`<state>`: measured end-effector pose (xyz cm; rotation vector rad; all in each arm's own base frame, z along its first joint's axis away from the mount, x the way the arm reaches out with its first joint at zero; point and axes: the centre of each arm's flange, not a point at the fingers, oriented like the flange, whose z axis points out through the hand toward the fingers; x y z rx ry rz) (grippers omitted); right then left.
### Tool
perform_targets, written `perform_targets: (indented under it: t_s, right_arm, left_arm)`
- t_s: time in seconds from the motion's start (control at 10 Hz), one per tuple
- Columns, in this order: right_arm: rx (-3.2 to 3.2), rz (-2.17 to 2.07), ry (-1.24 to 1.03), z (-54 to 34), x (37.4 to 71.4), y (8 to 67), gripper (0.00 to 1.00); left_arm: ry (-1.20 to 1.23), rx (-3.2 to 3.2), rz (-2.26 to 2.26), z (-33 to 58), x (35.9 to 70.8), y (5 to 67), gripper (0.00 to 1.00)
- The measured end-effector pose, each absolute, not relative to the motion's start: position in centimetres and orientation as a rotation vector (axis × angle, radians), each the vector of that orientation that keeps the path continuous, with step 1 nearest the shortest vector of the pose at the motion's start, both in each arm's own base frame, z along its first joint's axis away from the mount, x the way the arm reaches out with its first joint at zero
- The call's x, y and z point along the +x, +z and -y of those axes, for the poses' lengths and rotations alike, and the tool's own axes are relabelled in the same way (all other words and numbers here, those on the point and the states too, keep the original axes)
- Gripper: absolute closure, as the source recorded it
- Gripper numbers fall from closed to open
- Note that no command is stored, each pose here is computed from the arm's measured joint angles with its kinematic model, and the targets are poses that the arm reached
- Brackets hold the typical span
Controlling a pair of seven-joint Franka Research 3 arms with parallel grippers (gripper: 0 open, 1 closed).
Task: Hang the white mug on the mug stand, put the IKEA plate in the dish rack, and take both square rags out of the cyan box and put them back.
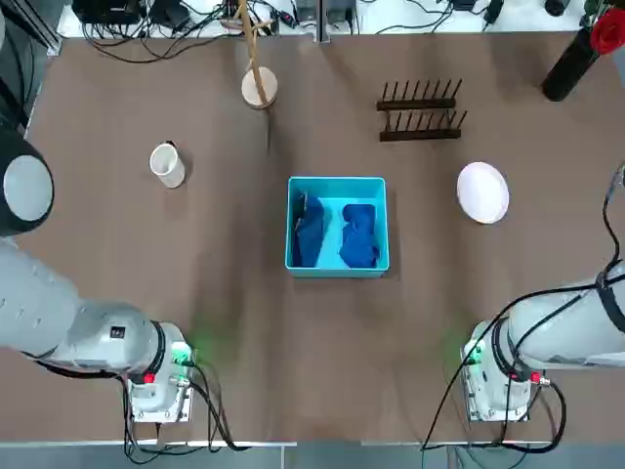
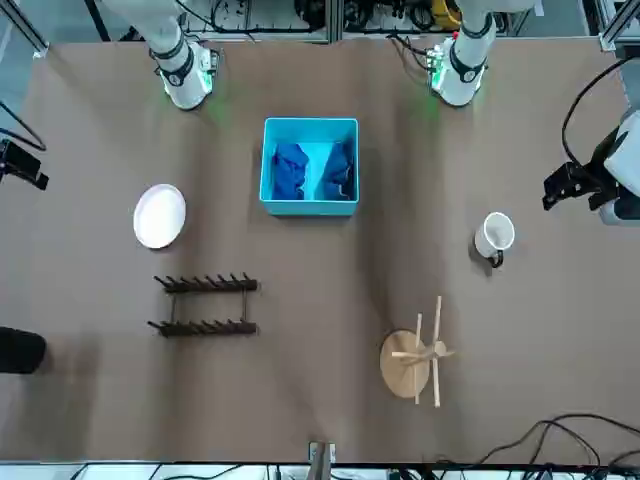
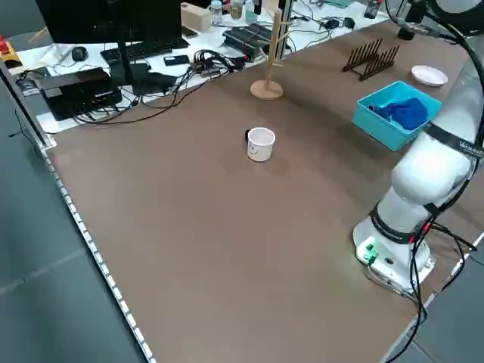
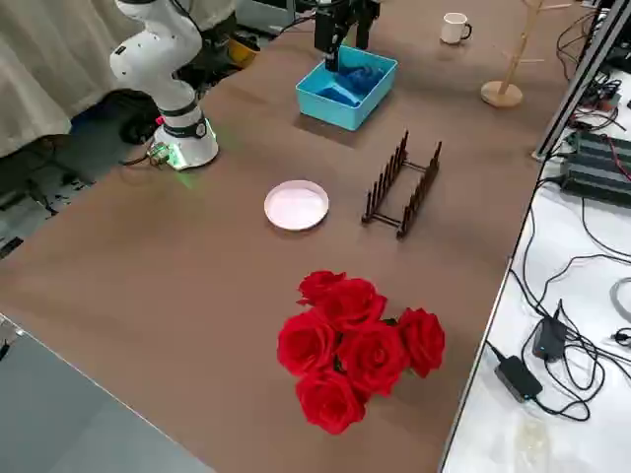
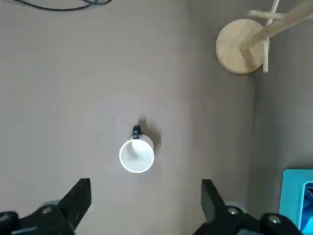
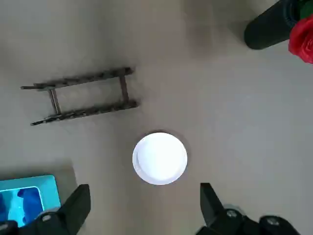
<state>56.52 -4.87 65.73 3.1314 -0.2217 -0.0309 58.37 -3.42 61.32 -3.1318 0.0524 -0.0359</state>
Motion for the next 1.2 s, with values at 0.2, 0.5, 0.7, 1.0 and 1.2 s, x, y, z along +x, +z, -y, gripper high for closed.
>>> perform_targets:
  t_s: [0.2,0.5,0.7,1.0,1.2]
  right_arm:
    - [3.131,0.222,-0.031,4.9,56.5,65.7,0.01]
    - [3.131,0.222,-0.037,4.9,56.5,65.7,0.01]
    - [3.134,0.177,-0.103,4.8,56.0,65.3,0.01]
    - [3.136,0.152,-0.129,4.9,56.2,64.6,0.01]
    - [3.135,0.154,-0.152,5.4,57.8,61.6,0.01]
  left_arm:
    - [-0.04,-3.132,-0.052,3.4,58.4,61.4,0.01]
    - [-0.036,-3.132,-0.055,3.4,58.4,61.2,0.01]
    - [-0.014,-3.128,-0.016,2.0,59.1,60.1,0.01]
    - [-0.039,-3.113,0.037,-2.0,61.5,53.9,0.01]
    - [0.047,-3.108,0.035,-3.5,61.5,47.6,0.01]
